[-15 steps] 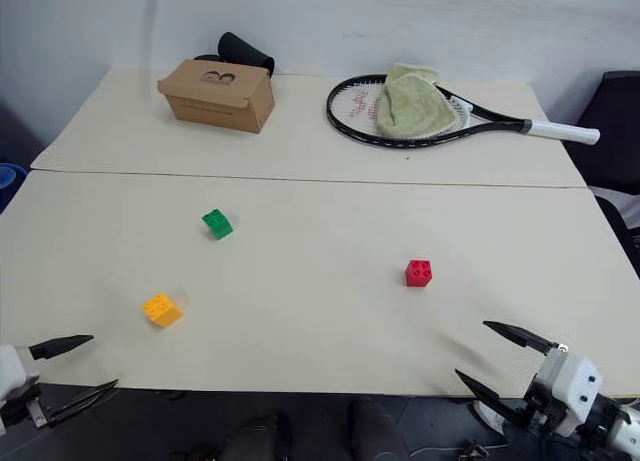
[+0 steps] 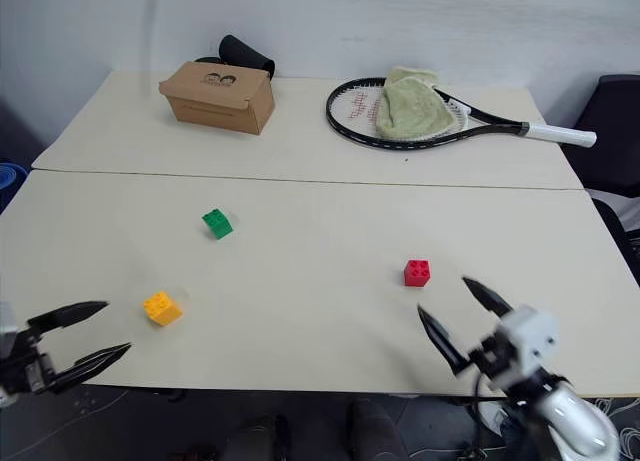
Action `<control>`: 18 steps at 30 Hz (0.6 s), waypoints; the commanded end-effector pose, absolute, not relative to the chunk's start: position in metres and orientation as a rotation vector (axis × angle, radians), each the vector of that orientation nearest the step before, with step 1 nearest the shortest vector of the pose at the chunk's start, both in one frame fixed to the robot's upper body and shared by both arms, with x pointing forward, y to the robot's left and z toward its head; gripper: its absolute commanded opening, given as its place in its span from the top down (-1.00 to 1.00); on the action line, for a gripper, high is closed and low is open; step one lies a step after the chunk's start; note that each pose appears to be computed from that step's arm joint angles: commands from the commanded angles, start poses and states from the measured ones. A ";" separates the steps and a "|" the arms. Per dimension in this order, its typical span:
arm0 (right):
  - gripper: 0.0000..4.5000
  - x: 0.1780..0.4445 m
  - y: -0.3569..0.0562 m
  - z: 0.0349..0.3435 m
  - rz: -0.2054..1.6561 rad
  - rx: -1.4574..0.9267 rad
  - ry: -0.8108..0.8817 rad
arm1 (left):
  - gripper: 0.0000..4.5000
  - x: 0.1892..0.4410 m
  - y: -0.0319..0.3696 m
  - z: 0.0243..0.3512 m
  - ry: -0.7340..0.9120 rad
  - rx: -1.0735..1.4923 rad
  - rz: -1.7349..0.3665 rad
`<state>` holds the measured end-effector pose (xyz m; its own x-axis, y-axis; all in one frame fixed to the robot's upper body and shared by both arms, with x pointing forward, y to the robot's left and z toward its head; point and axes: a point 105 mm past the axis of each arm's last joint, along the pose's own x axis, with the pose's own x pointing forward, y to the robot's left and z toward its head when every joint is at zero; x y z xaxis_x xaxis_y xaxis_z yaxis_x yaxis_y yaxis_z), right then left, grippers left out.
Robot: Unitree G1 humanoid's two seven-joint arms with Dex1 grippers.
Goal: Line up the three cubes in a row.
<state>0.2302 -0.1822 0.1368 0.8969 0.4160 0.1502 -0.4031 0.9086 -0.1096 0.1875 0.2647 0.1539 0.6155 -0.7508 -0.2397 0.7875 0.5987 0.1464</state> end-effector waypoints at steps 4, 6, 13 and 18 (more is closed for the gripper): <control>-1.00 0.274 -0.160 0.128 0.245 -0.046 -0.113 | -0.97 0.201 0.224 0.155 0.139 0.349 -1.093; -1.00 0.286 -0.153 0.121 0.222 -0.044 -0.080 | -0.97 0.206 0.216 0.154 0.128 0.363 -1.118; -1.00 0.306 -0.156 0.109 0.136 -0.016 -0.012 | -0.97 0.212 0.211 0.157 0.109 0.377 -1.127; -0.76 0.304 -0.162 0.104 0.103 0.013 0.008 | -1.00 0.210 0.214 0.159 0.111 0.384 -1.117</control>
<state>0.3048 -0.1559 0.1000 0.9910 0.1311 -0.0269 -0.1311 0.9914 -0.0002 0.2122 0.2133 0.1522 0.4334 -0.8571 -0.2783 0.8980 0.3849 0.2131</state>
